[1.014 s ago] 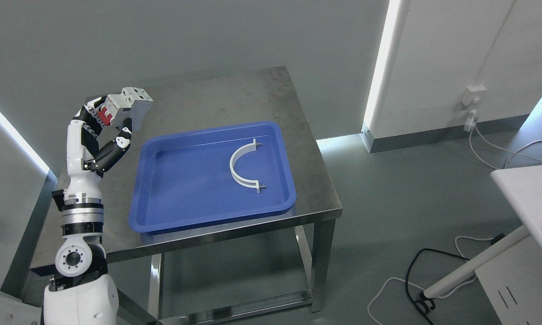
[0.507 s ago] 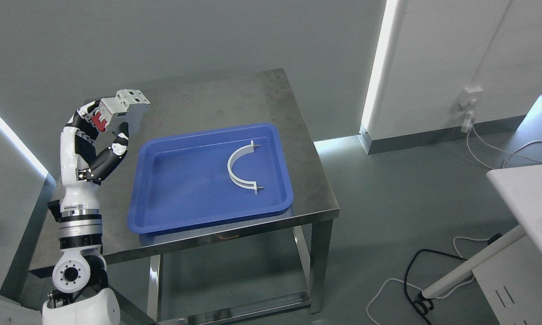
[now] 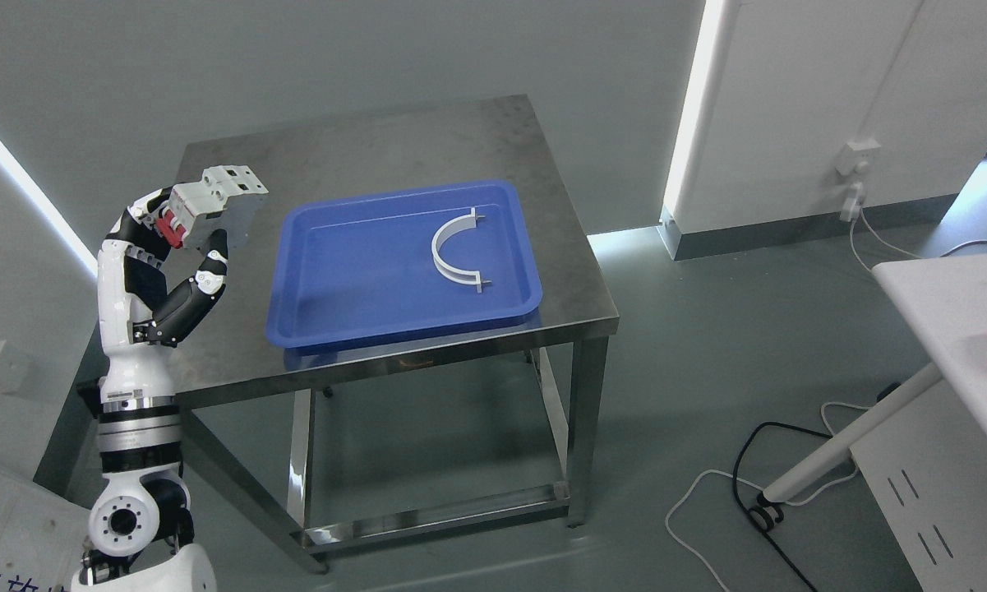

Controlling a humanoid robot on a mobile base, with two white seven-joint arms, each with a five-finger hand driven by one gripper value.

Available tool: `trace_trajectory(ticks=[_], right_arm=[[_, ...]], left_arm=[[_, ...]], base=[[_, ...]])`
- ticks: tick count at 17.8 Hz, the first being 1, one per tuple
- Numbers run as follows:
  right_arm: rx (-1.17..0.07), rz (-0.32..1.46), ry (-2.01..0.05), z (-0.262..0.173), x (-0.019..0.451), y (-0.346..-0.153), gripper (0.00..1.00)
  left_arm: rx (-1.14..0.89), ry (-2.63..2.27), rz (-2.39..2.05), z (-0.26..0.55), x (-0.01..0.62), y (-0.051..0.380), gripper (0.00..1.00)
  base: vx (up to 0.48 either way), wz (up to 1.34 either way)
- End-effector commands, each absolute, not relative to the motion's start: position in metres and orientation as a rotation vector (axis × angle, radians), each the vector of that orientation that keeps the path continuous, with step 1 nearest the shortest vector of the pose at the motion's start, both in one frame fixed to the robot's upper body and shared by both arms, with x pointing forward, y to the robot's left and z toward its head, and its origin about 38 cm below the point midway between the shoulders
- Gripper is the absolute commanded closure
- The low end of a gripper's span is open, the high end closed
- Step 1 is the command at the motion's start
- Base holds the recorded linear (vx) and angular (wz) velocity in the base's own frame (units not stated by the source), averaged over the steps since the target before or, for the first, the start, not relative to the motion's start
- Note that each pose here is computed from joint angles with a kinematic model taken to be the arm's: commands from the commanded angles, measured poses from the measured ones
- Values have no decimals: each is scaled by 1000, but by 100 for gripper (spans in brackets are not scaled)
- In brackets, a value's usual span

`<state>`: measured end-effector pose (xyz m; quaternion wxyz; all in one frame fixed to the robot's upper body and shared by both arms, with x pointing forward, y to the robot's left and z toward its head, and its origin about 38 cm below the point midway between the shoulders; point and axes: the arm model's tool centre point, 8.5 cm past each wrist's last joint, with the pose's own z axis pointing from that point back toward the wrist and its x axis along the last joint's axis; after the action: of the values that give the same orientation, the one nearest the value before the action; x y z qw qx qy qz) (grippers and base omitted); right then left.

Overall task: Place circuit breaker on shelf
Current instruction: 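Hold the breaker raised in the left hand while turning toward the bin rack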

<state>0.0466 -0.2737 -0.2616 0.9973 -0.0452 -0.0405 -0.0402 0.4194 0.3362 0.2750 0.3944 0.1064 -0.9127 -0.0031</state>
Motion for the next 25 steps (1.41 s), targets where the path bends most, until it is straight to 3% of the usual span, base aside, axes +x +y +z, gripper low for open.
trace_trajectory(ticks=[1,17,21,25], right_arm=[[-106,-77,-99,-261,40,-285,0],[-106,-79,-99,-261,40,-285,0],[-106,-77,-99,-261,40,-285,0],[-106,-79,-99,-261,40,-285,0]], left_arm=[[299,-2333,-32,280,409,338,94],[265,-2441,-28,313,410,330,93],[167,-2496,-142,321,414,289,92],[162,-2501,-143,325,416,287,92]], base=[[-273,46],[-344,66],[-392,154],[-417,198]])
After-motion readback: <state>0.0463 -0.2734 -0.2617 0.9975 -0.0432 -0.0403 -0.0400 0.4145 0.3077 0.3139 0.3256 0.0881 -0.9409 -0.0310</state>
